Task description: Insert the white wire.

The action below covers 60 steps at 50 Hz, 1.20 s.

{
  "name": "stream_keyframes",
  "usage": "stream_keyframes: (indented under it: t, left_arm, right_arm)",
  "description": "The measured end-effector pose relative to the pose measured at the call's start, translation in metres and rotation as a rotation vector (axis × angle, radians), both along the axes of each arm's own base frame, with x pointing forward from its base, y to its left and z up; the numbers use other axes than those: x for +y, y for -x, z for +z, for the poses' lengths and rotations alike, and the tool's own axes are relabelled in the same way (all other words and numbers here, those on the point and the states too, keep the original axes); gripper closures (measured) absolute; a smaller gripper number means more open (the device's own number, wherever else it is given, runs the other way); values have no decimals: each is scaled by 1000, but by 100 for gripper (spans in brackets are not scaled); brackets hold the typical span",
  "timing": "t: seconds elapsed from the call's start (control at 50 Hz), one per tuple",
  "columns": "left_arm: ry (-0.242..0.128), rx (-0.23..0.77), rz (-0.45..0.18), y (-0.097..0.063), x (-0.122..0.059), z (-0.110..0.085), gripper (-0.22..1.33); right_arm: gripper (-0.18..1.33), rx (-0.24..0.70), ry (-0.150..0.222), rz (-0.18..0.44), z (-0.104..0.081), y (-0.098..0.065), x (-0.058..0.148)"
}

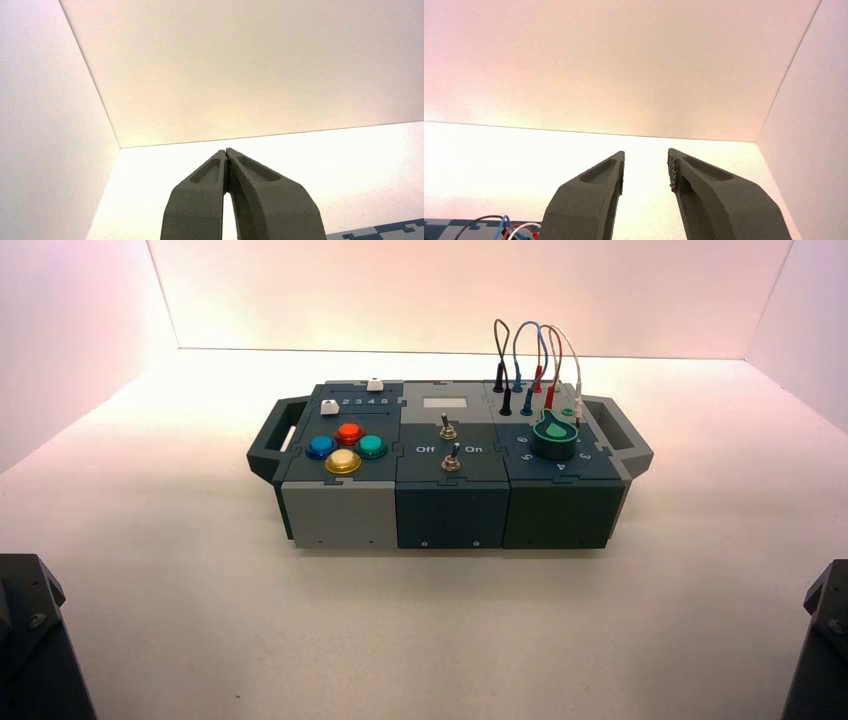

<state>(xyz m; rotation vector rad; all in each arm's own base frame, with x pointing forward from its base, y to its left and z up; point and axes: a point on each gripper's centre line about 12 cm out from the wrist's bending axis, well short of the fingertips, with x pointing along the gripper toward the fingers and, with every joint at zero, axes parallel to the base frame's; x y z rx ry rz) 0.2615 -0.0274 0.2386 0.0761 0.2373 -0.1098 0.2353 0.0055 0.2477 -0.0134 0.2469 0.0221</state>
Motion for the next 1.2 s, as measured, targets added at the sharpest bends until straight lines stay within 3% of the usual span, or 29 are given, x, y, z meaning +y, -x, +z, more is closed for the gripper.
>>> stream_keyframes:
  t: [0.22,0.52,0.82,0.92,0.96,1.02,1.16,1.2]
  left_arm:
    - [-3,41,0,2,0,-4,128]
    - [-21,232,-19,0,-5,-2,128]
    - [-72,441,-98,11,-22,14,128]
    - [-132,496,-149,16,-28,17,128]
    - [-181,534,-194,19,-34,19,128]
    - [-218,583,-238,22,-40,21,128]
    - [-218,680,-298,25,-52,23,128]
    - [-195,712,-313,25,-57,21,128]
  right_arm:
    - [21,78,-3,19,-4,0,4]
    - [22,161,-7,46,23,5,10]
    - [21,473,52,112,17,-2,20]
    - [21,549,75,138,19,-4,24]
    - [21,595,94,165,21,-7,29]
    - [21,639,111,195,20,-9,35]
    - [21,700,127,259,16,-12,52]
    - [21,704,128,269,16,-12,54]
